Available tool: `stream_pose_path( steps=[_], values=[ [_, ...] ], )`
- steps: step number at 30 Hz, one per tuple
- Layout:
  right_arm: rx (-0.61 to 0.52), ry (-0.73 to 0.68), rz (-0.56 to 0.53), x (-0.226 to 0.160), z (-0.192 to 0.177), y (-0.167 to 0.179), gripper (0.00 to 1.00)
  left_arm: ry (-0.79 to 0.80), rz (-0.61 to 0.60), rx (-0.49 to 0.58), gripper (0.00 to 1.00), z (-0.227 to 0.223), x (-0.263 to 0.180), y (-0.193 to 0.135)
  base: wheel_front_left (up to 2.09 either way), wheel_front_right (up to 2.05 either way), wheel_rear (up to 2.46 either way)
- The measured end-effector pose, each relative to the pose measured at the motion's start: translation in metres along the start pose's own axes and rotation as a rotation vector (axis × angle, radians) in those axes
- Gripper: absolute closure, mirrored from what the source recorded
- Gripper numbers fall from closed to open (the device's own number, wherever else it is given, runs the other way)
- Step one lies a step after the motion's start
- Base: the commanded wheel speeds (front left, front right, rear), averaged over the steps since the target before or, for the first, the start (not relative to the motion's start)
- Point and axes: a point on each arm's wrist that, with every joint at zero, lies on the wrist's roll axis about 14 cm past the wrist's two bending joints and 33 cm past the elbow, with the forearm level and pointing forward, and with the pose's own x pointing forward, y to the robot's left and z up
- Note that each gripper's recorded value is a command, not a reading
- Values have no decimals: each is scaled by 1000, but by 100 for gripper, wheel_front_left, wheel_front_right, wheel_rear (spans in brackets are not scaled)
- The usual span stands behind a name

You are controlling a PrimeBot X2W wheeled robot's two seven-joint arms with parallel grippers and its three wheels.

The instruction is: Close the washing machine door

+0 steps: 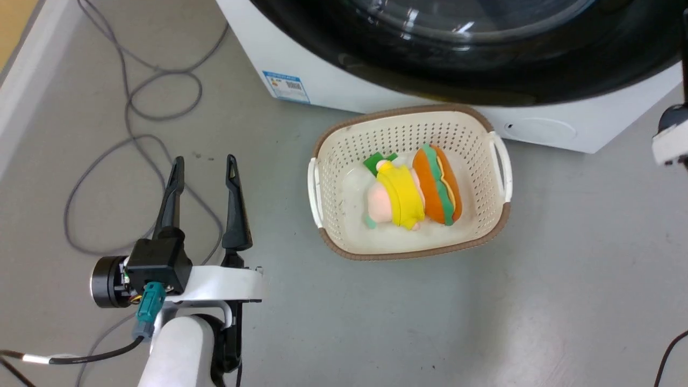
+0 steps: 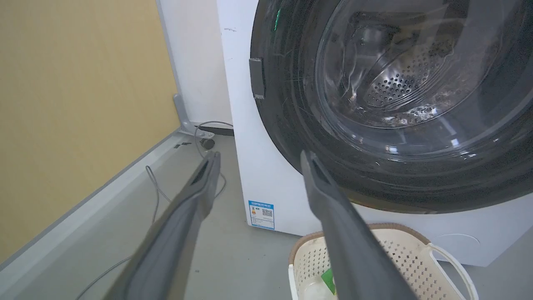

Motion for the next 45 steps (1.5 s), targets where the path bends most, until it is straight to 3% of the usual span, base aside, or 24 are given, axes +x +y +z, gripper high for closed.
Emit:
stream_pose_path(
  steps=[11,17,26,32,37,38,39,40,45],
  values=[
    [-2,30,-39,13,-12,-12,100,11,21,-4,0,-4,2,3,0,0,0],
    [-28,-33,-51,3,15,-15,100,-8,28,-10,0,4,1,4,0,0,0],
    [-133,-126,-72,-64,59,-11,100,-33,3,-8,0,17,-14,-1,0,0,0],
    [-125,-174,-135,-116,82,-9,100,-53,-32,-11,0,26,-26,-9,0,0,0],
    [-81,-163,-185,-157,80,-5,100,-64,-82,-22,0,32,-35,-24,0,0,0],
    [-68,-156,-195,-165,77,-4,82,-67,-88,-24,0,33,-37,-25,0,0,0],
    [-57,-147,-203,-173,74,-3,53,-70,-94,-27,0,34,-39,-27,0,0,0],
    [-49,-137,-207,-180,71,-1,0,-74,-99,-29,0,36,-41,-29,0,0,0],
    [-8,-109,-222,-212,62,8,0,-92,-128,-39,0,44,-51,-35,0,0,0]
  ],
)
